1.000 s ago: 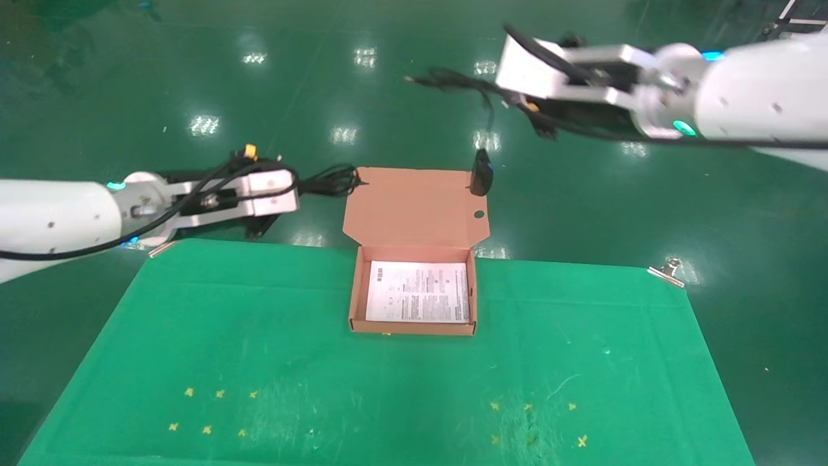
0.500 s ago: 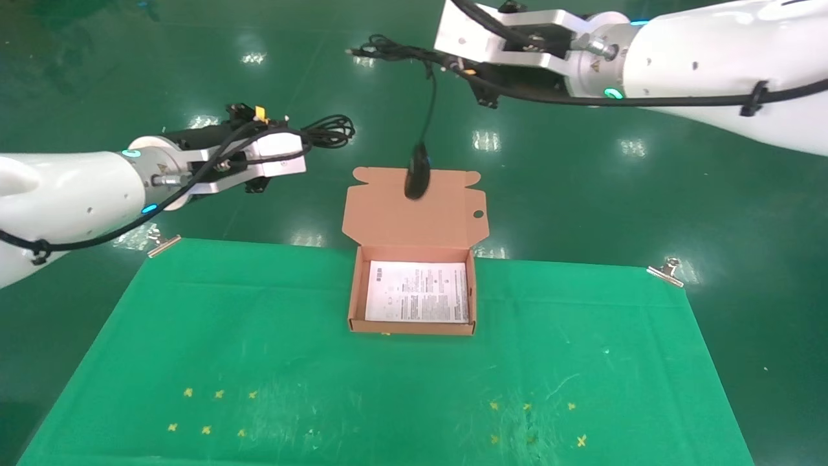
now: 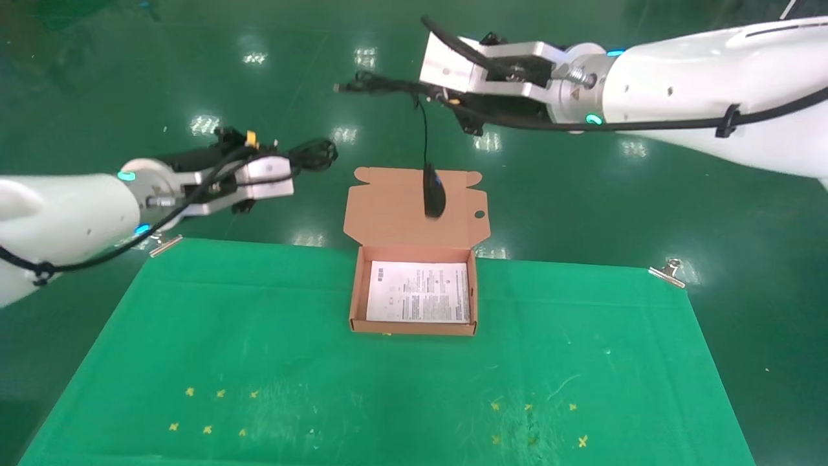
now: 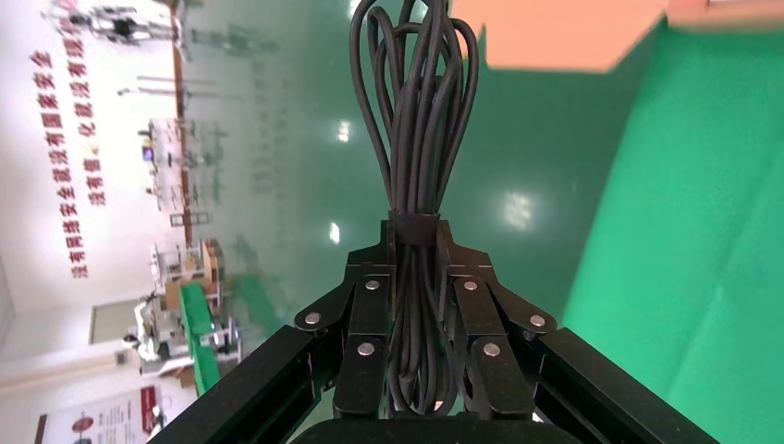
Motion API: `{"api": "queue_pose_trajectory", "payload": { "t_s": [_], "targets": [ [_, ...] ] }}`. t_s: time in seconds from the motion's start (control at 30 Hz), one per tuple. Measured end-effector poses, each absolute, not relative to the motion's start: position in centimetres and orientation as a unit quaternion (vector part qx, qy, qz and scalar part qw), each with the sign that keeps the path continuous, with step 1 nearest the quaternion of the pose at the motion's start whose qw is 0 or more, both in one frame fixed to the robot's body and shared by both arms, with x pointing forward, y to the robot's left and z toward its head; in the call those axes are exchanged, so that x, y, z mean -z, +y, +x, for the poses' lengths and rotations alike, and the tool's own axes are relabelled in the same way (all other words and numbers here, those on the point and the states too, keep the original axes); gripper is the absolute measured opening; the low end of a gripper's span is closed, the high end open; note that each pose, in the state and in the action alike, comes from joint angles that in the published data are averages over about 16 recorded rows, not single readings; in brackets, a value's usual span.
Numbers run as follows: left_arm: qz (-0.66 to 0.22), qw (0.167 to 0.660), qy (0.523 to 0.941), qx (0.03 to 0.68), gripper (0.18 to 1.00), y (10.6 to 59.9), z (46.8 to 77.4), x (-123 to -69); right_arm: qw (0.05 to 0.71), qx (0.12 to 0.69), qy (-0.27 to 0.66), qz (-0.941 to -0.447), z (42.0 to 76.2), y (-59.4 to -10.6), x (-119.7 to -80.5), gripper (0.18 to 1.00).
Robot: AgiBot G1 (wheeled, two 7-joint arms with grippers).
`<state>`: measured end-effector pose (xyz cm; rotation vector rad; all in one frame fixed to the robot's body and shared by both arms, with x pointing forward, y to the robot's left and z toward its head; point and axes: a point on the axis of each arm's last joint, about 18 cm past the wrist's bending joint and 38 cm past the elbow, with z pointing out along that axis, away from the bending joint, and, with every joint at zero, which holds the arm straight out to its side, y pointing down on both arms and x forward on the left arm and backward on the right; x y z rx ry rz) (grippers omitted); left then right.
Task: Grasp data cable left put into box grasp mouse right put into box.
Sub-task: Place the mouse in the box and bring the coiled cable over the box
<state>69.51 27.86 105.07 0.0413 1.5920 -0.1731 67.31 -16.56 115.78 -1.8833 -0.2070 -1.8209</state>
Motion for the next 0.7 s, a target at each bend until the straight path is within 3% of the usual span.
{"api": "queue_pose_trajectory", "payload": {
  "t_s": [0.7],
  "targets": [
    [-0.048,0.668,0.743,0.015,0.253,32.2,69.6,-102.2,0.261,0.612,-0.07,-0.743,71.1,-13.1,-108.5,0.192]
  ]
}}
